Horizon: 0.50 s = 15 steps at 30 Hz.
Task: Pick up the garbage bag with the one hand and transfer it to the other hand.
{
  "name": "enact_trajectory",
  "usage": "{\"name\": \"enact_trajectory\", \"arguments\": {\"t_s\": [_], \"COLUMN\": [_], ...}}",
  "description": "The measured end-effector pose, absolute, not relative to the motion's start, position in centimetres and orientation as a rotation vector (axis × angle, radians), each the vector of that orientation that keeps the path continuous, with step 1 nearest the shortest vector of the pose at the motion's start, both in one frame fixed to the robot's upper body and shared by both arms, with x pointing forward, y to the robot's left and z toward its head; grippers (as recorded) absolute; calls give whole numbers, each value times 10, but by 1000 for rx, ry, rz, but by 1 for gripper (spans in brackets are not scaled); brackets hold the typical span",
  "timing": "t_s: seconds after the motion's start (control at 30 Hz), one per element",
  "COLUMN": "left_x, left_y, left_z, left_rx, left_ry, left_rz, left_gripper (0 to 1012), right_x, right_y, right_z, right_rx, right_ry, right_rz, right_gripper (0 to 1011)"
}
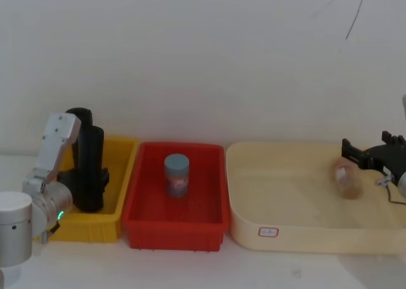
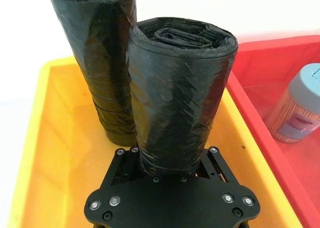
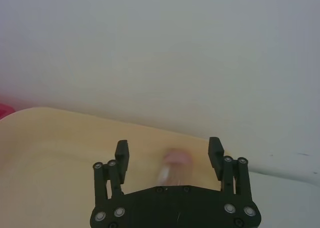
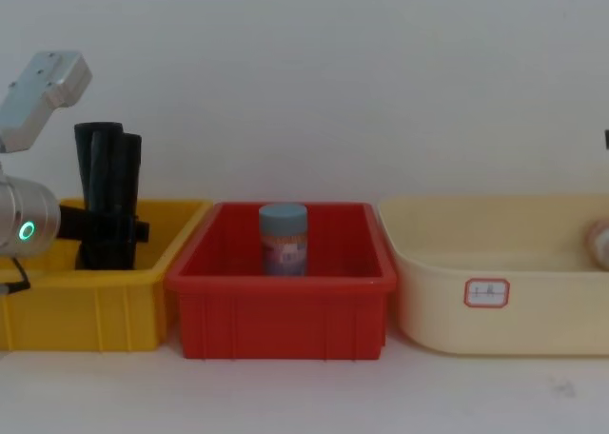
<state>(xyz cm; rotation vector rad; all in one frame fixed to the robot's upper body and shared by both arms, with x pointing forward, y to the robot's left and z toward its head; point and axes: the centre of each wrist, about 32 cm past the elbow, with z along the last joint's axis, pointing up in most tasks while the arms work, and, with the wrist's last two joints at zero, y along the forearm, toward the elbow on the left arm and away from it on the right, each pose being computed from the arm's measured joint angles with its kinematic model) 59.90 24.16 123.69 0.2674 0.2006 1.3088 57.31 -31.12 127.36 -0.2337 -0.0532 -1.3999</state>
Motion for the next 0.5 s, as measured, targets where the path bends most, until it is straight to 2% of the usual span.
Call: {"name": "enact_trajectory", "arguments": {"t_s": [0.1,0.3,0.5], "left_x": [599,599,597], "left_y": [242,243,247], "left_z": [1237,1240,1255], "left_rx": [267,257,226], "left_ry": [201,191,147], "left_rz": [1308,1298,1286], "left_gripper": [421,421,421], "right_x": [574,575,576], "right_y": [-311,-311,-311], "right_z": [1274,1274,1274], "right_rx": [-236,-241,-244], "right_ry": [-52,-49,-47], "right_rz": [-1397,-1394,-1390], "right_gripper": [1001,1001,1001]}}
